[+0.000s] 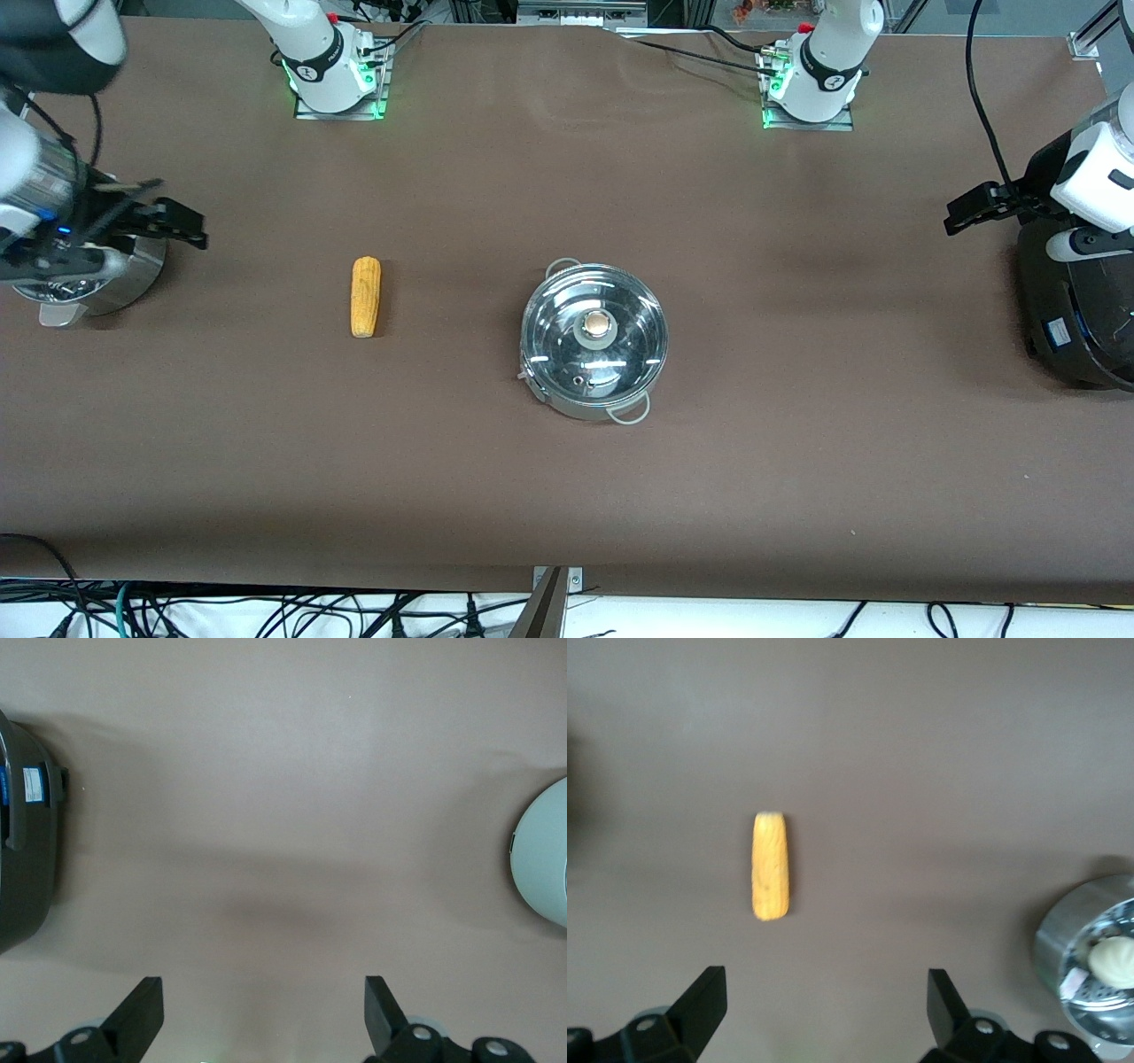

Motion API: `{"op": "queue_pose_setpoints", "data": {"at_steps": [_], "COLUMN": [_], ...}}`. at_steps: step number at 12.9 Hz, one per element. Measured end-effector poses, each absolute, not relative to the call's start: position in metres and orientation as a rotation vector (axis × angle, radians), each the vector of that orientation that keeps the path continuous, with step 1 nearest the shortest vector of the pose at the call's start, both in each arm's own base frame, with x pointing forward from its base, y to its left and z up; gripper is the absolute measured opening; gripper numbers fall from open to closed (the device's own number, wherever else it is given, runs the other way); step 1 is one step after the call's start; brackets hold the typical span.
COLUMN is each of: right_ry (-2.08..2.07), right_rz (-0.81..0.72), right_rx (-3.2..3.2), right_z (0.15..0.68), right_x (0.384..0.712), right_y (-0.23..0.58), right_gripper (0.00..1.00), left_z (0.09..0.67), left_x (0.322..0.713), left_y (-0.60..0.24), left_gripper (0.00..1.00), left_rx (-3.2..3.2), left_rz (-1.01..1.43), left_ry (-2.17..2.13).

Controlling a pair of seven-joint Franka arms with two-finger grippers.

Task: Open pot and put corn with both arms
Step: 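Reach the right gripper to the corn while the left gripper reaches the lid knob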

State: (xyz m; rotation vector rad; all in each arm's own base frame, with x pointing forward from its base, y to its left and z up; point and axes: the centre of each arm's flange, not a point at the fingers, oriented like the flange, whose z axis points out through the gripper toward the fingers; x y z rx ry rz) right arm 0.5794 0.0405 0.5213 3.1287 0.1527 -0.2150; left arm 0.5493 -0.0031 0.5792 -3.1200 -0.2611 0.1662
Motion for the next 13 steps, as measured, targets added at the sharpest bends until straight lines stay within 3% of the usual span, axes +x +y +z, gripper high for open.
{"op": "queue_pose_setpoints", "data": {"at_steps": [2,6,10,13], "right_ry": [0.16,0.005,-0.024,-0.018], "right_rz": [-0.32,-0.304,-0.126,-0.099], "right_rx": [3.107,3.074,3.109,3.112], "right_z": [0.467,0.357,0.261,0.214], "right_x": [0.585,0.57,0.529,0.512], "right_y": [0.073,0.147,0.141,0.138], "right_gripper": [1.0,1.0,1.0,1.0], "left_z": [0.578,0.57,0.539,0.502], "left_x": [0.55,0.553,0.581,0.597], "left_y": [-0.005,-0.034,-0.156,-0.263], "left_gripper": [1.0,1.0,1.0,1.0], "left_rx": [-3.121,-3.158,-3.169,-3.167], "left_rz": [0.171,0.201,0.269,0.324], "left_ry": [-0.258,-0.275,-0.365,-0.41]}}
